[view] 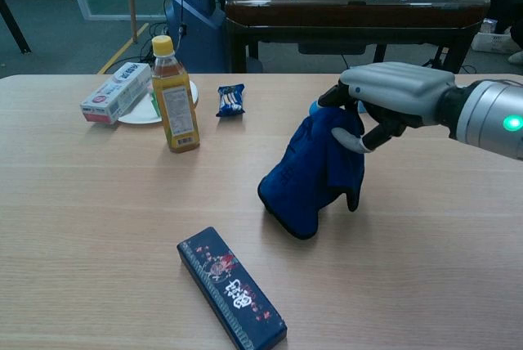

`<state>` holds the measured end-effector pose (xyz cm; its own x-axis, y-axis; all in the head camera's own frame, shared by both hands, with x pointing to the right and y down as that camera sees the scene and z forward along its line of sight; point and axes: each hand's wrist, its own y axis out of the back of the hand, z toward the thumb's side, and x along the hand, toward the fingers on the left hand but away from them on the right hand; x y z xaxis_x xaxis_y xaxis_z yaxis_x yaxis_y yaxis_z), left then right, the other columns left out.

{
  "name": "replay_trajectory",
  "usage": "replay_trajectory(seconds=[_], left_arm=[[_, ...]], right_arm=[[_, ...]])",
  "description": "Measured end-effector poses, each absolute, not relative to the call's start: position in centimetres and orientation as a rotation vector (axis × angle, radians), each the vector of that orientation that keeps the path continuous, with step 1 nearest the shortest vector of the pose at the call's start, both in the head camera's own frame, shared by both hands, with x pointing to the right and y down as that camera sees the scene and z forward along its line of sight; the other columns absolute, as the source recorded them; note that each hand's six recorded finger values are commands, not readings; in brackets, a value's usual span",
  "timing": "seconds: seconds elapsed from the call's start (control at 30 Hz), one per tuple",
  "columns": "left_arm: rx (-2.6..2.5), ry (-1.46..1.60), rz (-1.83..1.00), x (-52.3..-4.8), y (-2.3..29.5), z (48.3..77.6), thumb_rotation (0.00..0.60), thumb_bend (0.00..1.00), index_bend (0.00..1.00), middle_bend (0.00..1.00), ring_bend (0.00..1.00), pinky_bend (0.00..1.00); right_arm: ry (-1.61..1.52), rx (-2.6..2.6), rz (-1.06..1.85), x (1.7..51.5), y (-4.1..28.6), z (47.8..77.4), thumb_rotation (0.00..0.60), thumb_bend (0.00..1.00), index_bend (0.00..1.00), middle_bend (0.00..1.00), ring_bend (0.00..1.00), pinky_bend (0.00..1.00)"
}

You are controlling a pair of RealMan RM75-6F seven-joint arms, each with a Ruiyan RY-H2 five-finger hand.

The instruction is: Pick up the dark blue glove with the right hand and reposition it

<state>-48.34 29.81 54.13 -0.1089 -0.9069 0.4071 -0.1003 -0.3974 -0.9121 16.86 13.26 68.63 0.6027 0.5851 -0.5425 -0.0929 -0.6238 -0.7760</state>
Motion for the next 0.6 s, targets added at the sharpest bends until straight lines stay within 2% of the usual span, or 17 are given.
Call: replay_trajectory(seconds=[0.03,0.1,0.13,0.23,0.37,0.47,0.6], left_arm=[[-1.509,1.138,-1.577,-48.3,29.8,54.1,0.600,0.33,0.11,0.00,0.04,0.00],[-1.508,1.139,-1.578,-48.4,29.8,54.1,0.600,0.33,0.11,0.00,0.04,0.00],[-1.509,1.138,-1.578,-48.4,29.8,54.1,0.600,0.33,0.11,0.00,0.04,0.00],[-1.512,1.135,-1.574,-48.3,29.8,54.2,0.600,0.33,0.11,0.00,0.04,0.00],[-1.517,1.133,-1.565,-48.0,29.6,54.2,0.600,0.33,0.11,0.00,0.04,0.00],[-1.521,1.131,-1.560,-47.9,29.4,54.2,0.600,0.33,0.11,0.00,0.04,0.00],[-1.526,1.127,-1.551,-47.7,29.1,54.3,0.600,0.33,0.11,0.00,0.04,0.00]], right_arm=[[-0.374,-2.017,1.069,16.9,13.4,68.8,0.600,0.30,0.16,0.21,0.25,0.40],[-0.348,-2.018,1.093,16.8,13.7,69.1,0.600,0.19,0.03,0.09,0.15,0.29],[-0.342,-2.017,1.097,16.8,13.8,69.1,0.600,0.15,0.00,0.05,0.10,0.25],[-0.354,-2.009,1.096,16.9,13.6,68.8,0.600,0.11,0.00,0.00,0.05,0.19],[-0.396,-1.989,1.091,17.7,12.9,67.9,0.600,0.11,0.00,0.00,0.04,0.19],[-0.429,-1.959,1.098,18.9,12.4,67.1,0.600,0.11,0.00,0.05,0.05,0.19],[-0.481,-1.892,1.135,21.7,12.0,65.9,0.600,0.17,0.00,0.12,0.08,0.19]])
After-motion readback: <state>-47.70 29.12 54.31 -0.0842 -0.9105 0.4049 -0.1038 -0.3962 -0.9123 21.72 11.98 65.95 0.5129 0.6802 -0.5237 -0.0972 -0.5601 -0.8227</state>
